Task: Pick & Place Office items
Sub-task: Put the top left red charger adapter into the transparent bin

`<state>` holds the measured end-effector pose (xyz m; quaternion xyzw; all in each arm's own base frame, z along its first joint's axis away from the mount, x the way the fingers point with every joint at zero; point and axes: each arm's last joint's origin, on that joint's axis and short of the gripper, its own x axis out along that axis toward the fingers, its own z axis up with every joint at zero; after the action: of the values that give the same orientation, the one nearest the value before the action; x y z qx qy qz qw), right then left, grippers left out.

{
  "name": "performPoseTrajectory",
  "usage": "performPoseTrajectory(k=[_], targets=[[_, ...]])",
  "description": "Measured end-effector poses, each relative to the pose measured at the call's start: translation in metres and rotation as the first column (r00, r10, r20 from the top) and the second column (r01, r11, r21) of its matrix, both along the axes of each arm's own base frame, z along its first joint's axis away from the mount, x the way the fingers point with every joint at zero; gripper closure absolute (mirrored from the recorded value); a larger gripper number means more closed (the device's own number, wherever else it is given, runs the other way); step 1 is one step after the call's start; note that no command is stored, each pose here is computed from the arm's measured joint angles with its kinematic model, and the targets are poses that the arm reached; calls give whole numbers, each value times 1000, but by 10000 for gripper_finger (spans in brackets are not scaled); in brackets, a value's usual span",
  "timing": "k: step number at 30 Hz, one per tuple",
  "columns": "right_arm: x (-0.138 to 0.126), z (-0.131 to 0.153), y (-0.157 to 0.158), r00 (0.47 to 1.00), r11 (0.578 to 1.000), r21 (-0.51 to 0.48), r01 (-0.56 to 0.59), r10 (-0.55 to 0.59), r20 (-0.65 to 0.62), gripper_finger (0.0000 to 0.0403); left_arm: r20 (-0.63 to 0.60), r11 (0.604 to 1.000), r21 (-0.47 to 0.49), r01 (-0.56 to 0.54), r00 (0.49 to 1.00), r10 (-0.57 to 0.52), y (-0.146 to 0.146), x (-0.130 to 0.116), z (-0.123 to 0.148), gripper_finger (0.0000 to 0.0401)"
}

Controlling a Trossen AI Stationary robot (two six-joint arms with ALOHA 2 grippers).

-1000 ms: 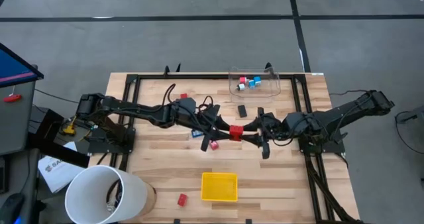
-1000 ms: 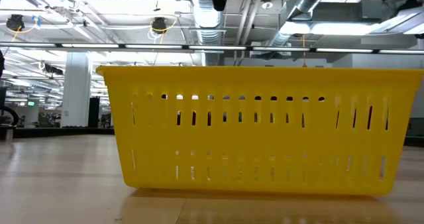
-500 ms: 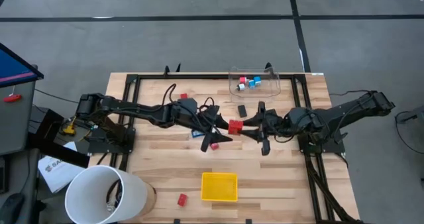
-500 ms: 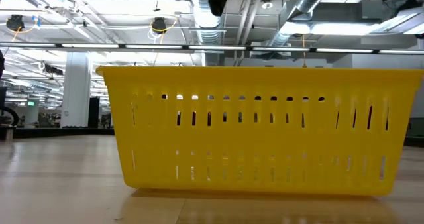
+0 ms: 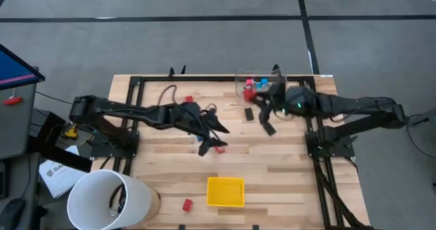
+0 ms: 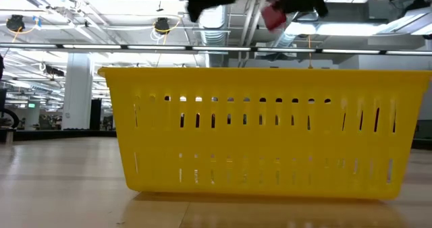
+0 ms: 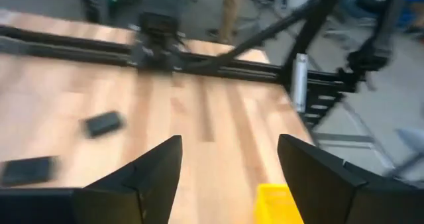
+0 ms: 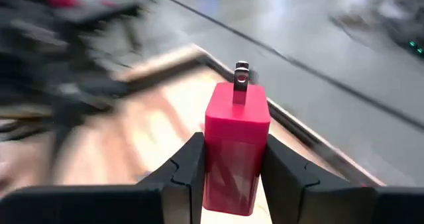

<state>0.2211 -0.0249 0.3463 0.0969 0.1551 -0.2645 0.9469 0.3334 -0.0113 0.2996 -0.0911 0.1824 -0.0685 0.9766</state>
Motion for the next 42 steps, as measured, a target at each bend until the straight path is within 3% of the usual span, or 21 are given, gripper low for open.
performPoseTrajectory(k=[7,15,22,30,37,42], targets=[[-28,-14,-68,955,950,143,277,-256,-151,301,106,980,73,-185,978,177,14,-70,14,188],[-28,-42,-124,920,886,282,367,-302,-248,301,209,963,70,-260,948,241,28,-126,-6,209],[-6,-82,-182,866,810,371,455,-305,-396,301,247,974,34,-225,946,210,25,-133,-26,214],[5,-93,-227,762,720,393,572,-288,-581,301,194,990,31,-140,972,131,11,-129,-42,214],[-4,-113,-256,694,593,451,667,-274,-666,300,148,996,-11,-90,985,91,2,-127,-46,213],[-6,-126,-262,669,564,456,689,-252,-699,236,95,998,-50,-30,995,34,-13,-130,-50,217]])
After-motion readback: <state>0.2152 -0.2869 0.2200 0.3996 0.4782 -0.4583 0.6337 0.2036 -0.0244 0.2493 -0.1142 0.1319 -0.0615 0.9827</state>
